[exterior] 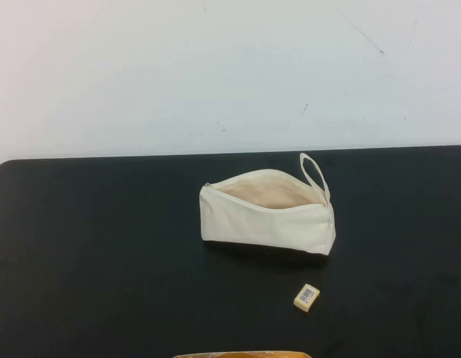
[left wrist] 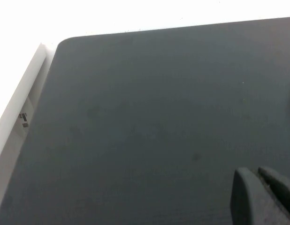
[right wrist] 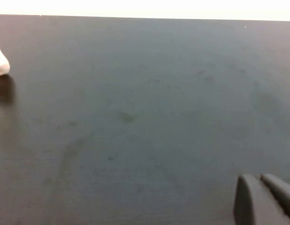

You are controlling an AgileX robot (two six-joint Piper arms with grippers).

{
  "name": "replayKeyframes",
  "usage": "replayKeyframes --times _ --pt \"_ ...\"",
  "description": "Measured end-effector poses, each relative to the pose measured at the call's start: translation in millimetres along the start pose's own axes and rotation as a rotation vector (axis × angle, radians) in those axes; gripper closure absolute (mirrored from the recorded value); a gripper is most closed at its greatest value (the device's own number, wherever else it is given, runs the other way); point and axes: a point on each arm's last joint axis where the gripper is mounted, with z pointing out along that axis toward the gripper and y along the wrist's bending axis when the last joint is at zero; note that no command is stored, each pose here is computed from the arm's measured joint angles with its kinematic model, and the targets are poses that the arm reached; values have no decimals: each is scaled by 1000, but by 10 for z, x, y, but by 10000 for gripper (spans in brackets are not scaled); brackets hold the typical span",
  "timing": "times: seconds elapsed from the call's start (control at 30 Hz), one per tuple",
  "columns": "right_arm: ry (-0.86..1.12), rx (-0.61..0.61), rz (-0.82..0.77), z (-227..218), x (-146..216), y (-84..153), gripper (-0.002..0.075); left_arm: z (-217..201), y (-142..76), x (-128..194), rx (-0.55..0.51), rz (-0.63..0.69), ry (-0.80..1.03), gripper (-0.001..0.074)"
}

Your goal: Put eraser into pencil case

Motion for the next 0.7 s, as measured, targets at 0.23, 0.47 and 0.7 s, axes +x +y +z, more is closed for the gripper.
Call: replayKeyframes --times 0.23,0.47,0.7 --pt "0 0 0 0 0 0 727 0 0 0 0 0 0 736" --pt "0 0 0 0 0 0 727 0 0 0 0 0 0 736" --pt "0 0 0 0 0 0 727 0 0 0 0 0 0 736"
